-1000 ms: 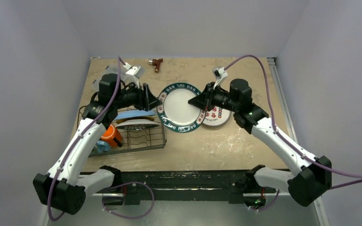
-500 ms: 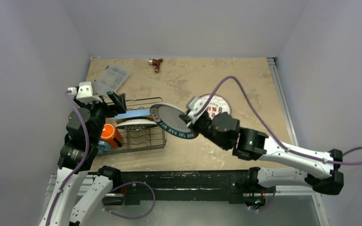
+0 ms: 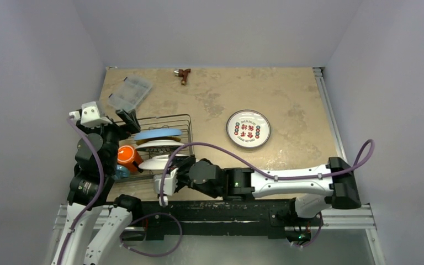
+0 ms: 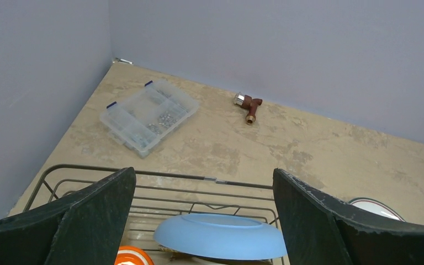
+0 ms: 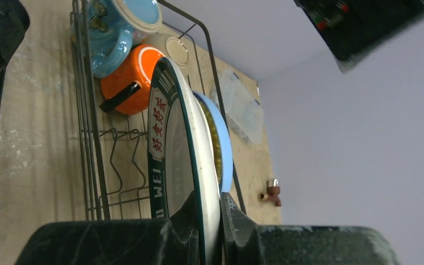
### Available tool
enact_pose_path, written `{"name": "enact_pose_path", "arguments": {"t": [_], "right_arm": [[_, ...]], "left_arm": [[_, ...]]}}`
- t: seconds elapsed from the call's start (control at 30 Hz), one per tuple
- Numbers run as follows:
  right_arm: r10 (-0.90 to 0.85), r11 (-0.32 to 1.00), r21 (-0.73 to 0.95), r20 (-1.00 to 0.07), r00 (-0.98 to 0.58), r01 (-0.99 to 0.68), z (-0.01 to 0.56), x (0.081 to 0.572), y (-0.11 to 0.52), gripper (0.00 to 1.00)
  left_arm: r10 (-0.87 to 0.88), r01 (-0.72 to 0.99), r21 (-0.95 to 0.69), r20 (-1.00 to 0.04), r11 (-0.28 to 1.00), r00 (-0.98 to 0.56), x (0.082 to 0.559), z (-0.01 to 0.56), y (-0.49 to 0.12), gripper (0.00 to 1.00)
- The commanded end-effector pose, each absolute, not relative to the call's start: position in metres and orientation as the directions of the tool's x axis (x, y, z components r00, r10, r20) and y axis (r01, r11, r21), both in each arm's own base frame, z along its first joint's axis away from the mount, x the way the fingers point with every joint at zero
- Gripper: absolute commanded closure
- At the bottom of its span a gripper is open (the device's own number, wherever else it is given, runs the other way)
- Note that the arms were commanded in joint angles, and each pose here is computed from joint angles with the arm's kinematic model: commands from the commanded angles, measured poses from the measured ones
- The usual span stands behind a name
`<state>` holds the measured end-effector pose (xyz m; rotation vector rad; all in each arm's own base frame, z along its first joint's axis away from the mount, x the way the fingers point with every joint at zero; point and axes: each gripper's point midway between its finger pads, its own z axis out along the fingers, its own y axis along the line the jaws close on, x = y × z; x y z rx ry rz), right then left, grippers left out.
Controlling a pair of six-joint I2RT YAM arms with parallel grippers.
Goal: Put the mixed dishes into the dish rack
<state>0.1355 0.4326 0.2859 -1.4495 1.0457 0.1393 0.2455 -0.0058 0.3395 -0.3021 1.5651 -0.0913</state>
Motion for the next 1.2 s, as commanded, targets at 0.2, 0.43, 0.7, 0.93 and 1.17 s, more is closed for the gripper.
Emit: {"name": "enact_pose_path", "arguments": {"t": [0.2, 0.43, 0.7, 0.93, 1.17], "right_arm": [[-0.482, 0.113, -0.907, -0.408, 0.776, -0.407, 0.312, 0.143, 0.495, 1.00], [-0.541, 0.118, -0.928, -0.357, 0.761, -0.352, 0.303, 0.165, 0.508, 1.00], [-0.541, 0.136, -0.918, -0.385, 0.748, -0.374, 0.298, 0.175, 0.511, 1.00], [-0.546, 0.137, -0.893, -0.429, 0.720, -0.428, 0.273, 0.180, 0.514, 1.00], [-0.523, 0.158, -0.858, -0.492, 0.696, -0.488, 0.262, 0.185, 0.517, 0.90]], "left_arm": [[-0.289, -0.127, -0.292, -0.956, 0.948, 0.045, 0.252, 0.351, -0.003, 0.08], [-0.292, -0.127, -0.295, -0.956, 0.947, 0.042, 0.253, 0.350, -0.003, 0.08], [-0.294, -0.123, -0.297, -0.955, 0.947, 0.042, 0.253, 0.351, -0.003, 0.09], [-0.294, -0.125, -0.297, -0.955, 0.947, 0.042, 0.254, 0.351, -0.003, 0.09], [-0.297, -0.124, -0.299, -0.954, 0.946, 0.038, 0.254, 0.350, -0.003, 0.09]]}}
